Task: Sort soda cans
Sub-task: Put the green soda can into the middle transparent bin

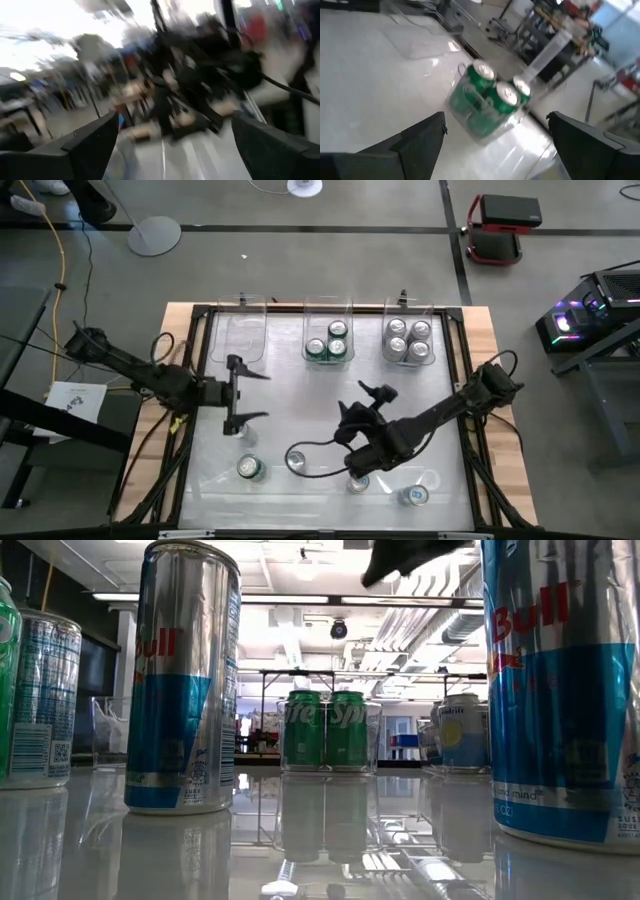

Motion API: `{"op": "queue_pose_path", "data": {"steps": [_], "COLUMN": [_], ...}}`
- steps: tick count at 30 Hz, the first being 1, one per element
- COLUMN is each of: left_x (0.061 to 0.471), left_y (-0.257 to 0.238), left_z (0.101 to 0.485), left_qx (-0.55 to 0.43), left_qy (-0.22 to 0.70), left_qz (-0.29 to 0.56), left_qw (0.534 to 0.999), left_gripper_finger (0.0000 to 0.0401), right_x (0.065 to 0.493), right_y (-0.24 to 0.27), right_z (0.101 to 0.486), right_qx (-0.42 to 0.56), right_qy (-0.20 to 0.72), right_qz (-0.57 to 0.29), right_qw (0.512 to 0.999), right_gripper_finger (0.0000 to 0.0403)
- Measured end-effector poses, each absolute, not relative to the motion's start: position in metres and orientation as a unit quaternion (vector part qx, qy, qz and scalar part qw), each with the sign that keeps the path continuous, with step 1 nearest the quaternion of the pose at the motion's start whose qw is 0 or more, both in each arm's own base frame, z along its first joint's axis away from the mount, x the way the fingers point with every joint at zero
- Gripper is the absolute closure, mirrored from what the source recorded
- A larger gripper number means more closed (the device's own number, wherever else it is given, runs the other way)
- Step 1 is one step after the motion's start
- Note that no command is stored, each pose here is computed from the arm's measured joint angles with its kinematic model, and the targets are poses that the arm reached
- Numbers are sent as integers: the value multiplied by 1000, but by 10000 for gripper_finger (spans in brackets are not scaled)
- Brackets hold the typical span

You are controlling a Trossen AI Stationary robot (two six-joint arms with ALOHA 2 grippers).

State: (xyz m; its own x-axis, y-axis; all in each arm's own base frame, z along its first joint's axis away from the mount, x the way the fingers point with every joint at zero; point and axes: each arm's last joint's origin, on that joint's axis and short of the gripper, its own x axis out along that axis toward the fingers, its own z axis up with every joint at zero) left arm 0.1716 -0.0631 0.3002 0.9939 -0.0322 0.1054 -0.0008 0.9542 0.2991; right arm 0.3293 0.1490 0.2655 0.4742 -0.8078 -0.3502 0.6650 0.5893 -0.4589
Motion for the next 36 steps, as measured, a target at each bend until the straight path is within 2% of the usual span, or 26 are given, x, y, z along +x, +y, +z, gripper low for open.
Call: {"op": "queue_pose_path", "data": {"steps": [4, 7, 10, 13, 19, 27, 36], "left_x": [176, 176, 174, 173, 185, 197, 204], "left_y": [-76, -84, -96, -111, -138, -160, -172], "left_z": [327, 343, 355, 352, 333, 309, 287], "left_qx": [183, 173, 159, 181, 76, 107, 79], "left_qy": [95, 205, 280, 341, 410, 451, 512], "left_qz": [-56, -77, -92, -131, -163, -168, -160], "left_qw": [977, 960, 942, 913, 894, 870, 840], "left_gripper_finger": [40, 41, 41, 41, 41, 41, 41], "right_x": [324, 327, 335, 346, 357, 352, 342], "right_y": [145, 140, 137, 134, 119, 105, 120], "right_z": [249, 239, 232, 234, 242, 244, 245], "right_qx": [-87, -58, -58, -79, -151, -154, -154], "right_qy": [286, 310, 336, 363, 412, 441, 426], "right_qz": [-446, -441, -413, -369, -323, -352, -362], "right_qw": [844, 840, 844, 852, 838, 811, 815], "right_gripper_finger": [59, 59, 59, 59, 59, 59, 59]}}
